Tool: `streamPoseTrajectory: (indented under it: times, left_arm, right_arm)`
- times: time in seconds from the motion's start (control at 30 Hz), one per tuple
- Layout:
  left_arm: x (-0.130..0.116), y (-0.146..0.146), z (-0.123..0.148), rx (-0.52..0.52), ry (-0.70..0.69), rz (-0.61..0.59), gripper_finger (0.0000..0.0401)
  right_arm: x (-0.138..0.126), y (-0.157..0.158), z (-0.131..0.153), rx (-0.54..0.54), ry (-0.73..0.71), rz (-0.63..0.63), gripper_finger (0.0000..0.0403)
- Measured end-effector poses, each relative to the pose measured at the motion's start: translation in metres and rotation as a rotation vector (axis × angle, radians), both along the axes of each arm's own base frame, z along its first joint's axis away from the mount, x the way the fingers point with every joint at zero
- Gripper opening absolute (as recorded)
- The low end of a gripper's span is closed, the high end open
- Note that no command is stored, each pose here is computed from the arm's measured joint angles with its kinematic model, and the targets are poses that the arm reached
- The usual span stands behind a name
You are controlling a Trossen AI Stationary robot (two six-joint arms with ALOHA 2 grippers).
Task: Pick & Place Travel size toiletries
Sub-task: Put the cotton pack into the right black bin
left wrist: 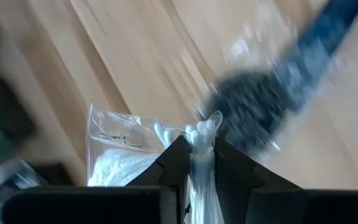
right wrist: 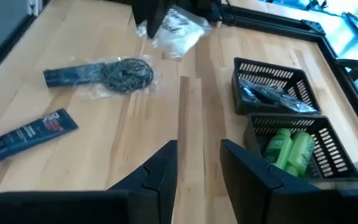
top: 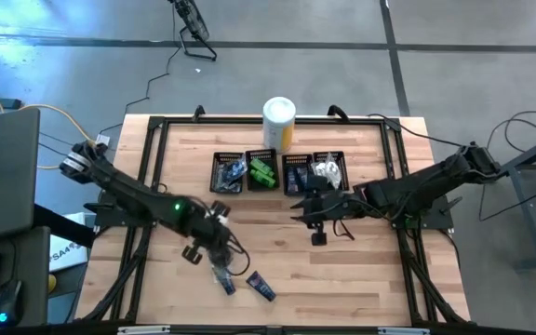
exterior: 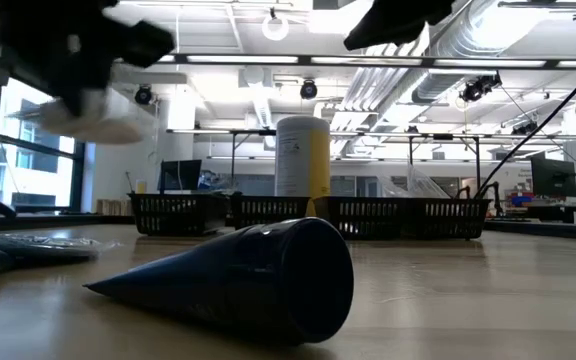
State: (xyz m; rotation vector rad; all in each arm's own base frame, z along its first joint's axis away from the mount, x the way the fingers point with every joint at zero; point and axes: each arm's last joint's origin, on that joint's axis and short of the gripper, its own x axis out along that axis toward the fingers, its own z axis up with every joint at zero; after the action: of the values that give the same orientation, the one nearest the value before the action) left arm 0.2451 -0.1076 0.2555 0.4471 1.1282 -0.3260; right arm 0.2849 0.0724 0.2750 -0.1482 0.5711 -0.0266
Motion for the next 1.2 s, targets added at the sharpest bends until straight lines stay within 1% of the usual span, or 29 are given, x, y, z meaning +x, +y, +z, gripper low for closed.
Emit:
streamPoseTrajectory:
  times: [0.17, 0.37, 0.5, 0.67, 0.73, 0.8, 0.97, 1.1, 1.2]
  left_arm:
    - [0.016, 0.016, 0.02, -0.034, -0.219, -0.109, 0.0056]
    - [0.036, 0.031, 0.037, -0.109, -0.439, -0.261, 0.0056]
    - [0.048, 0.038, 0.051, -0.203, -0.613, -0.374, 0.0056]
    - [0.056, 0.041, 0.073, -0.331, -0.852, -0.564, 0.0056]
    - [0.057, 0.042, 0.082, -0.367, -0.949, -0.637, 0.0056]
    - [0.057, 0.046, 0.091, -0.382, -1.022, -0.681, 0.0056]
    - [0.058, 0.059, 0.104, -0.389, -1.148, -0.711, 0.0056]
    - [0.058, 0.066, 0.112, -0.408, -1.223, -0.74, 0.0056]
    - [0.056, 0.068, 0.116, -0.427, -1.253, -0.789, 0.0056]
  right_arm:
    - [-0.001, 0.002, -0.001, -0.009, 0.007, 0.001, 0.0113]
    - [-0.001, 0.003, 0.0, -0.009, 0.0, 0.001, 0.0113]
    - [0.0, 0.003, 0.001, -0.024, -0.009, 0.012, 0.0113]
    - [0.001, 0.003, 0.002, -0.023, -0.027, 0.01, 0.0113]
    - [0.0, 0.003, 0.003, -0.022, -0.03, 0.011, 0.0113]
    - [-0.003, 0.002, 0.008, -0.019, -0.04, 0.012, 0.0113]
    - [-0.014, -0.001, 0.025, -0.028, -0.106, 0.025, 0.0113]
    - [-0.025, -0.005, 0.048, -0.055, -0.239, 0.054, 0.0113]
    - [-0.029, -0.005, 0.067, -0.052, -0.374, 0.091, 0.0113]
